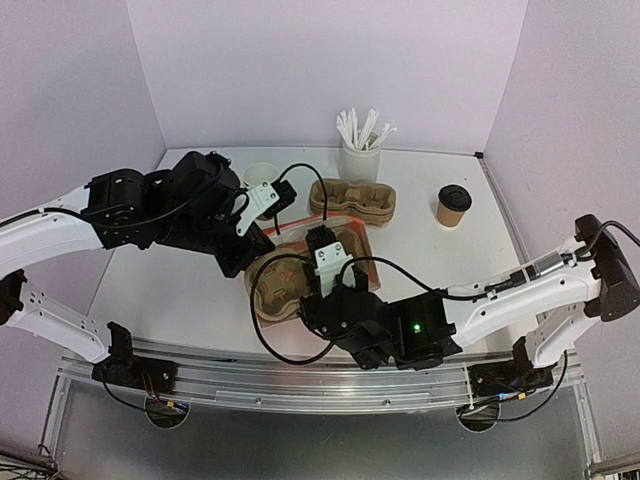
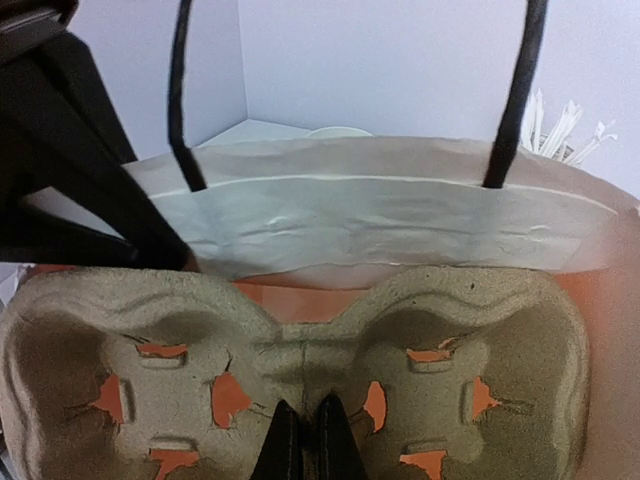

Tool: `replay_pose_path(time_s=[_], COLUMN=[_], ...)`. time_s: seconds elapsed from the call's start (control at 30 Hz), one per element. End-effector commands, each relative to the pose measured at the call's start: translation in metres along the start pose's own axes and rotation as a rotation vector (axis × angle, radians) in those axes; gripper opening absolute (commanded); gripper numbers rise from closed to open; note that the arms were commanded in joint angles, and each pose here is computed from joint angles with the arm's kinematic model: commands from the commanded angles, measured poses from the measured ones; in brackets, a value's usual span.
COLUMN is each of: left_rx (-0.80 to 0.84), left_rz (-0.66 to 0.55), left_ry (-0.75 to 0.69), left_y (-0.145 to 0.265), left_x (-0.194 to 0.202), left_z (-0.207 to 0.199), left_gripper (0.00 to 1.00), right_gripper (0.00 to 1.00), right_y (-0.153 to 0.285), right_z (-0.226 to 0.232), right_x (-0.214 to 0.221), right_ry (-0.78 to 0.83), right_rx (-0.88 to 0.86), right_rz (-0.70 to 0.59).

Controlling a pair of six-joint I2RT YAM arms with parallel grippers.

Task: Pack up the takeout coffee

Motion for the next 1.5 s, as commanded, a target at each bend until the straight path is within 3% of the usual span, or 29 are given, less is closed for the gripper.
replay_pose_path(time_s=[0.0,0.47,0.77,0.97,1.13,1.47], left_rx=[0.073,0.152,0.203,0.244,0.259,0.095], left_rz=[-0.088,-0.143,-0.146,-0.170,-0.192,-0.219], left_ry=[0.013,-0.010,-0.027,-0.002,-0.035,-0.155], left_y=[0.016,0.025,0.025,0.027,0.029,0.027], left_x=[-0.008,-0.016,-0.013,-0.017,-0.018,-0.022], left_z=[-0.005,-0.012,-0.016,-0.017,-0.017,-0.002], left_gripper=[0.00,0.00,0.00,0.00,0.00,0.00], right_gripper=[0.00,0.00,0.00,0.00,0.00,0.00], right_y=[-0.007,-0.038,-0.044,-0.058,-0.076,-0.085], right_z=[-0.012,-0.016,-0.023,-0.003,-0.001,0.000], right_x=[-0.016,0.008,-0.001,-0.006,0.018,0.052], right_ry=[-0.104,-0.110,-0.061,-0.014,0.035,0.121], right_rx=[0.070,0.165,0.249,0.232,0.210,0.136], right_rz=[-0.050,-0.024,-0.047,-0.045,0.006,0.093])
Point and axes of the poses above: each gripper's point midway between its finger pads, its own y axis back along the fingers, its own z axis along the line the jaws close on, x = y × z, the point moved 7 cm from there along y, back along the fingers, and after that the axes turned 5 degrees about y, right-handed, at the moved point
